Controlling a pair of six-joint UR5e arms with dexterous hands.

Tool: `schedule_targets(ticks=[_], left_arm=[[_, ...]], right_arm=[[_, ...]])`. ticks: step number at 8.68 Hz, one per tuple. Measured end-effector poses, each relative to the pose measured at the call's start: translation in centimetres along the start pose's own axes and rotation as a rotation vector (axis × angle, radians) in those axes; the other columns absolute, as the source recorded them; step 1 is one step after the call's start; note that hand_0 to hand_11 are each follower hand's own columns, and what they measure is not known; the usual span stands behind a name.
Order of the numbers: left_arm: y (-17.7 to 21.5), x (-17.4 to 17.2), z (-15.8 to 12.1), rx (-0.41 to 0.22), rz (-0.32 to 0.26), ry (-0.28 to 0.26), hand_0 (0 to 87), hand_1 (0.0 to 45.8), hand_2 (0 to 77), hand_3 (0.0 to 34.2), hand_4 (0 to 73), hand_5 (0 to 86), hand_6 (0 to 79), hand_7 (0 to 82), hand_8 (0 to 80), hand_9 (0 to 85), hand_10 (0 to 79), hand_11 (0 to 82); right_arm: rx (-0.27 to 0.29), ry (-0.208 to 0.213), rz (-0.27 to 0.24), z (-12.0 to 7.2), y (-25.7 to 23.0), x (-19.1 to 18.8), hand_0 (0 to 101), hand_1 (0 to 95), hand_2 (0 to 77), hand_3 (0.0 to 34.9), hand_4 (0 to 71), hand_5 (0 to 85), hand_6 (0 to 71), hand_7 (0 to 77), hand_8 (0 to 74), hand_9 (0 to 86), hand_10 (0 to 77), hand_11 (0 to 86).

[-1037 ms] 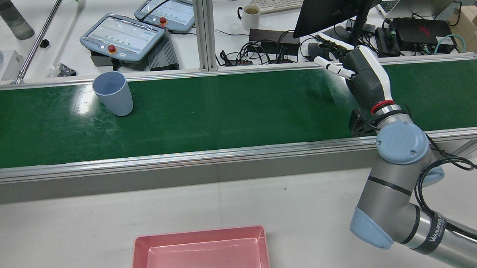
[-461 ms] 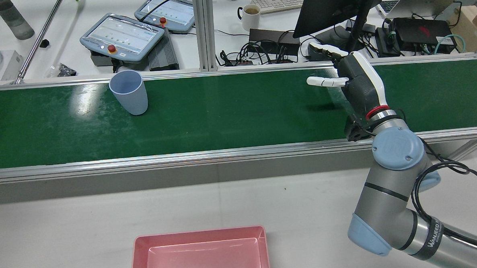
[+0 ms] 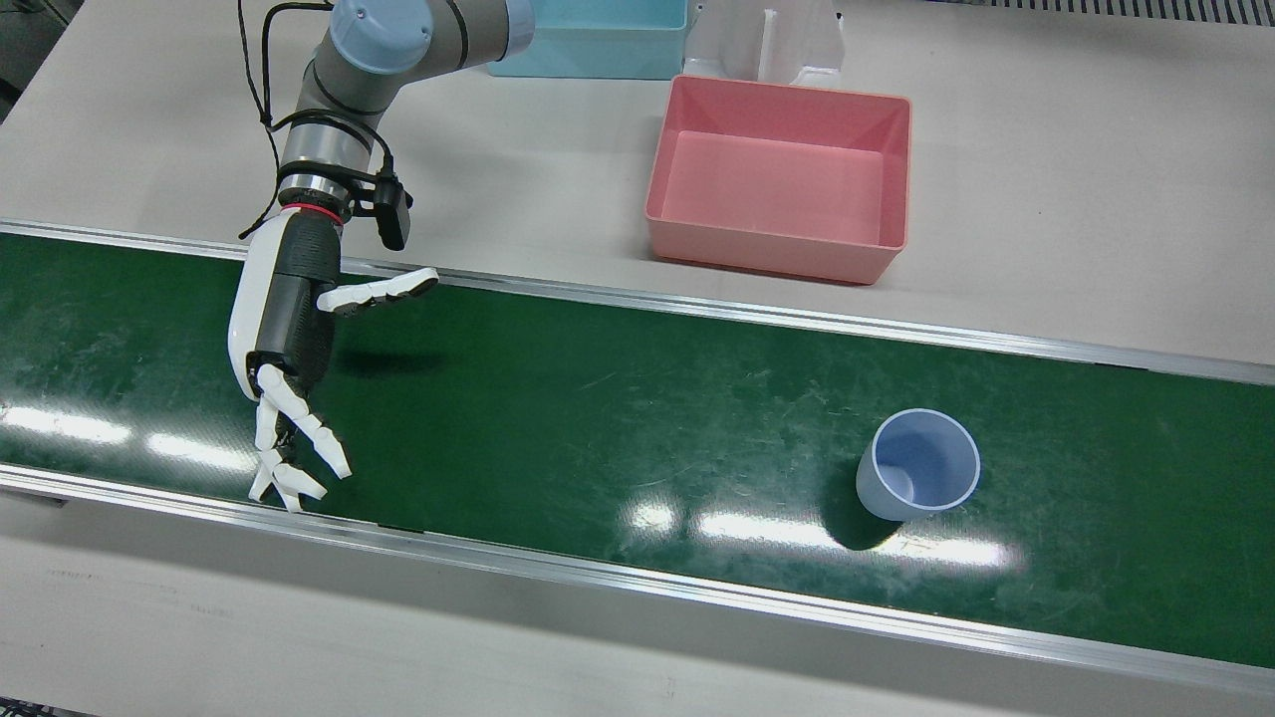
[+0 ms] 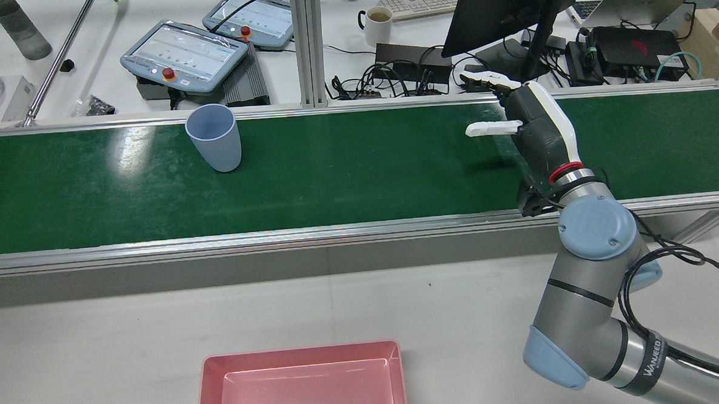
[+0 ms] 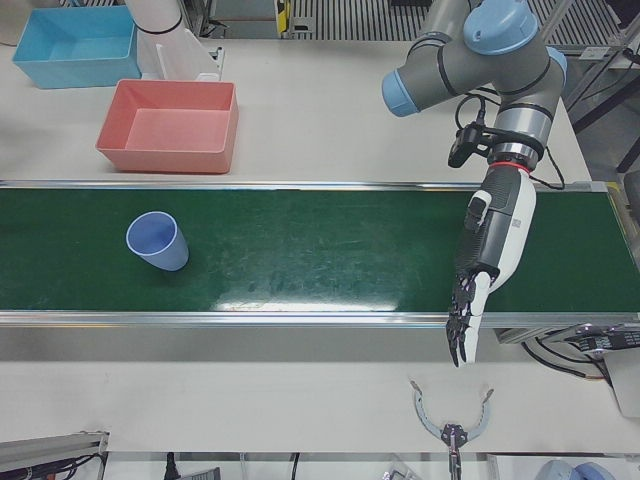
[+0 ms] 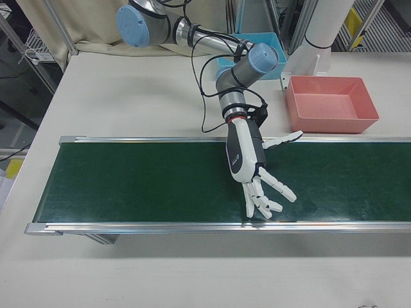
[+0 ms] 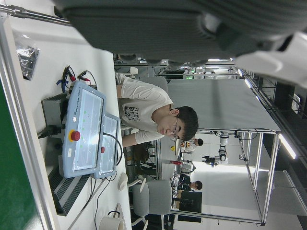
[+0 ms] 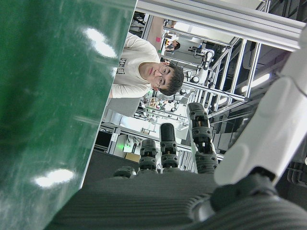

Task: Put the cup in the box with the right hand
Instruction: 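Hold the open right hand over the belt as the blue cup approaches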

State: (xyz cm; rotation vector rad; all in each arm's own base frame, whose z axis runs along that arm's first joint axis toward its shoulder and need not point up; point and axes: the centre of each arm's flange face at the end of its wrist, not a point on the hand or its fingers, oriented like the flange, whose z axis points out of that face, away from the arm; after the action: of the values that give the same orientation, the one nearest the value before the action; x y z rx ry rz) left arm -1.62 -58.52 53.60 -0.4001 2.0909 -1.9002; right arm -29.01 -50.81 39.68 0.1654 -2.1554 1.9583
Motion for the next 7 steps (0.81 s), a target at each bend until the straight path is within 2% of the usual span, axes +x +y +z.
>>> schedule_targets(ticks=[5,7], left_arm=[[0.03,-0.06,0.06,-0.001,0.0,-0.001,0.0,0.5,0.5,0.0,0.0,0.0,0.0,0.0,0.0,0.0,0.0,0.0],[0.05,-0.07,0.07,-0.001,0.0,-0.002,0.0,0.5,0.5,0.0,0.0,0.0,0.0,0.0,0.0,0.0,0.0,0.0]], right_arm=[[0.004,-0.001,-0.003,-0.04,-0.29,0.03,47,1.1,1.6,0.0,19.1,2.2,6.5,36.5,7.6,15.8,0.5,0.5],[0.012,0.0,-0.011,0.5,-0.4,0.55,47,1.1,1.6,0.0,20.7,2.7,8.7,39.3,7.6,17.5,0.5,0.5]])
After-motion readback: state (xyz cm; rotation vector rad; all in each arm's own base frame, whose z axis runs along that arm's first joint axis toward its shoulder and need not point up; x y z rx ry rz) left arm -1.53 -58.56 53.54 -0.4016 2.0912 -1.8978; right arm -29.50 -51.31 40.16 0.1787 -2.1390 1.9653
